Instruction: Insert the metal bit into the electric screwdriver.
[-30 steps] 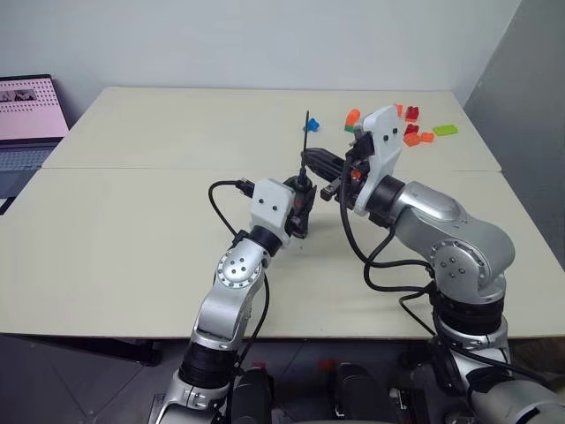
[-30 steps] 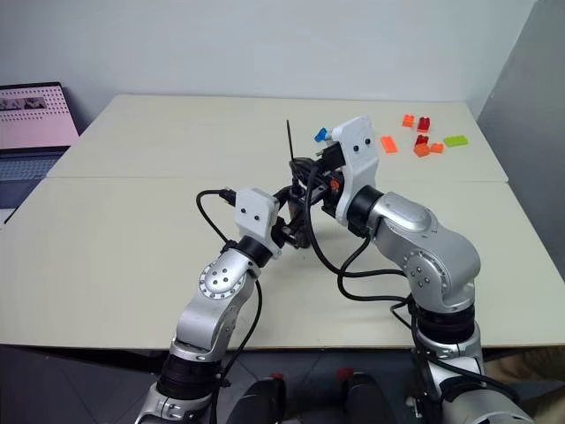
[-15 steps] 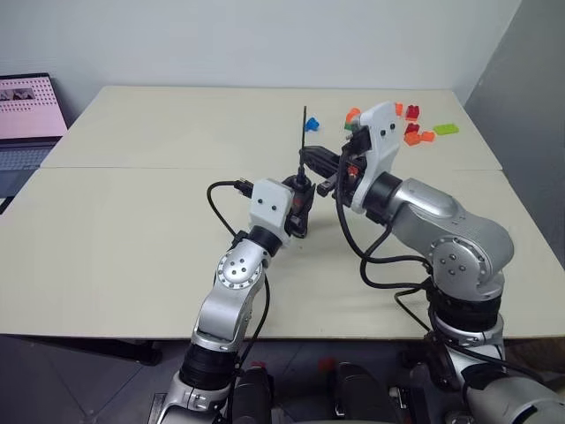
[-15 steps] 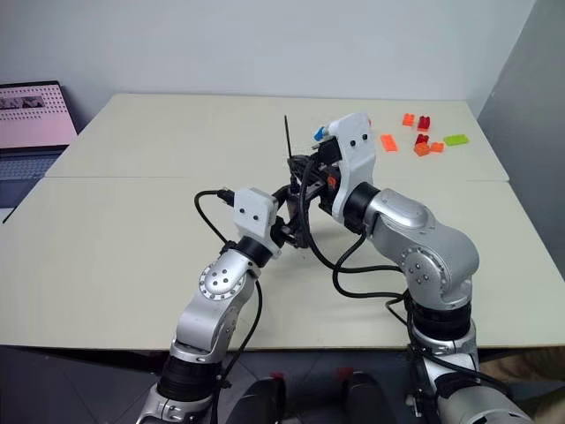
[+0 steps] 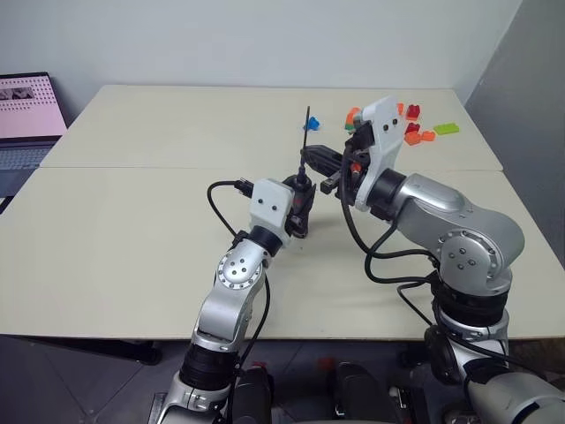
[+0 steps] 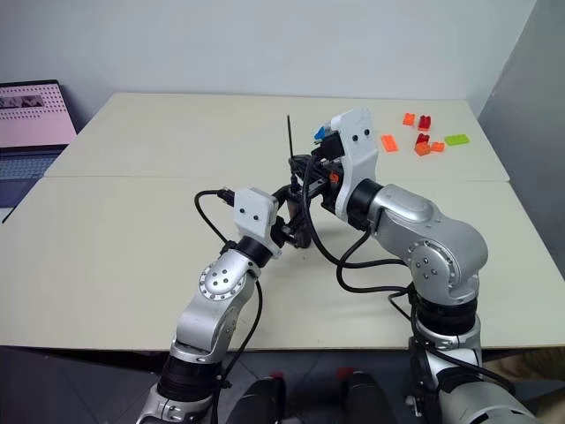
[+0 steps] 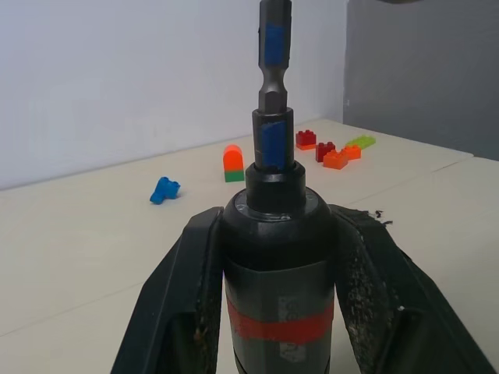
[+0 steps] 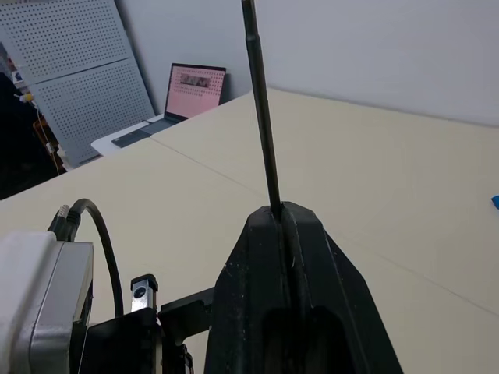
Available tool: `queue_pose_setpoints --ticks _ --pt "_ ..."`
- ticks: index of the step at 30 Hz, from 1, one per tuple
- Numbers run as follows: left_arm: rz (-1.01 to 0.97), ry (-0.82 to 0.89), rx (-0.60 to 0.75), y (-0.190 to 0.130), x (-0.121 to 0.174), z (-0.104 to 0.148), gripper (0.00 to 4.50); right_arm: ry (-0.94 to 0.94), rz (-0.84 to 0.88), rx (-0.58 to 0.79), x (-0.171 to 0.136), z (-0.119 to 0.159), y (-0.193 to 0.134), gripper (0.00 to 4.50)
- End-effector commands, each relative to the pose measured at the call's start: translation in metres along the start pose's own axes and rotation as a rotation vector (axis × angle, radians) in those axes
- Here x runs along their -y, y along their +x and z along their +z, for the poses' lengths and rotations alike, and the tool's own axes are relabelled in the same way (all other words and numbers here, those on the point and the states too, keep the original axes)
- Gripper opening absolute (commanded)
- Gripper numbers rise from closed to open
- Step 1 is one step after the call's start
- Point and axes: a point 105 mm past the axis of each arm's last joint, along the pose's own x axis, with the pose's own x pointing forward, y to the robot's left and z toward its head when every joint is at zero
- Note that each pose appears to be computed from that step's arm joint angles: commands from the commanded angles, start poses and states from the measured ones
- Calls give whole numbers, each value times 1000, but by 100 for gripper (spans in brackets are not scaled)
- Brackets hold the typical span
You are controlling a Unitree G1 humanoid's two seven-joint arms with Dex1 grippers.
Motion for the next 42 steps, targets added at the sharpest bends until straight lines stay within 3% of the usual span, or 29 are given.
queue_pose_setpoints --ticks 1,8,27,42 --pt "14 26 0 -1 -2 2 164 -46 79 86 -11 25 -3 0" --pt "14 27 -2 -1 -2 1 164 -66 80 115 0 42 -7 0" --pt "15 29 1 -2 -2 2 164 -101 42 31 -6 17 -1 0" --pt "16 27 -2 -2 -2 1 164 -86 20 62 0 26 -7 0"
